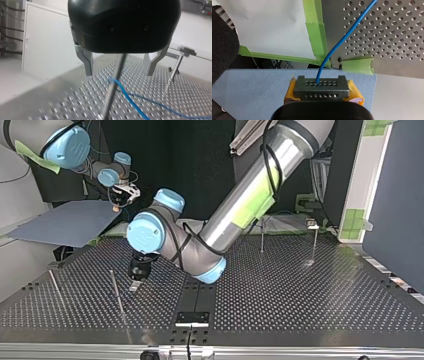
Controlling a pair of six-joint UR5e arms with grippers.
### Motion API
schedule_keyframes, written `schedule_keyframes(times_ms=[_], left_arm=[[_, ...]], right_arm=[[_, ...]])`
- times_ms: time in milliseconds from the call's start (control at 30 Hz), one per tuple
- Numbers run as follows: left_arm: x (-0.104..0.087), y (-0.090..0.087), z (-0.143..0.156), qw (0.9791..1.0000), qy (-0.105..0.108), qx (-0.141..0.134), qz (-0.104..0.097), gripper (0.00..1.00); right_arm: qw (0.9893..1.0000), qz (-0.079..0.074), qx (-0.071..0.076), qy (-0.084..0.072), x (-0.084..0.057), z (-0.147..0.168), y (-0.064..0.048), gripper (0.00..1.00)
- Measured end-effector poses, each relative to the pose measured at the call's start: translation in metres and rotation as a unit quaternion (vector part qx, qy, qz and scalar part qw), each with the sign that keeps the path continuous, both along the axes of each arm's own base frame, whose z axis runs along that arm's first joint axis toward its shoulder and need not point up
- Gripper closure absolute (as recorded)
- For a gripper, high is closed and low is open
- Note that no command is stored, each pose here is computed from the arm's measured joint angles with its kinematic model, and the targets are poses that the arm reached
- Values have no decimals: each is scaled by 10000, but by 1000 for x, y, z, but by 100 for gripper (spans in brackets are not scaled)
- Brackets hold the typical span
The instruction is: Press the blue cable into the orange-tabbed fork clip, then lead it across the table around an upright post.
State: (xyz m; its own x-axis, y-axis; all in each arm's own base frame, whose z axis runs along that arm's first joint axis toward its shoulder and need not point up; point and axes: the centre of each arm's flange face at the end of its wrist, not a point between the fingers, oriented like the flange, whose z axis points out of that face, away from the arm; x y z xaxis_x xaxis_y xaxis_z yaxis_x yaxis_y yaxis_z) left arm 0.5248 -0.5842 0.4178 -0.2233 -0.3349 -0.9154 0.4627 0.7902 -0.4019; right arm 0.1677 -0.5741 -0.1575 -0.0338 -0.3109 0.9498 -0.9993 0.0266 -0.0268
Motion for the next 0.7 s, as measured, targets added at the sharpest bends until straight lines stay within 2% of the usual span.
schedule_keyframes(times_ms=[133,333,533,700], left_arm=[[-13,0,14,9999,-29,113,-65,2],[-33,-3,24,9987,-32,446,-238,2],[-45,-5,20,9954,26,887,-350,2],[-53,-3,19,9915,56,1232,-405,2]], right_arm=[[10000,1,10,1,0,0,0,100],[10000,1,22,4,0,0,1,100],[10000,13,36,9,1,0,1,100],[10000,16,52,11,1,-1,2,100]])
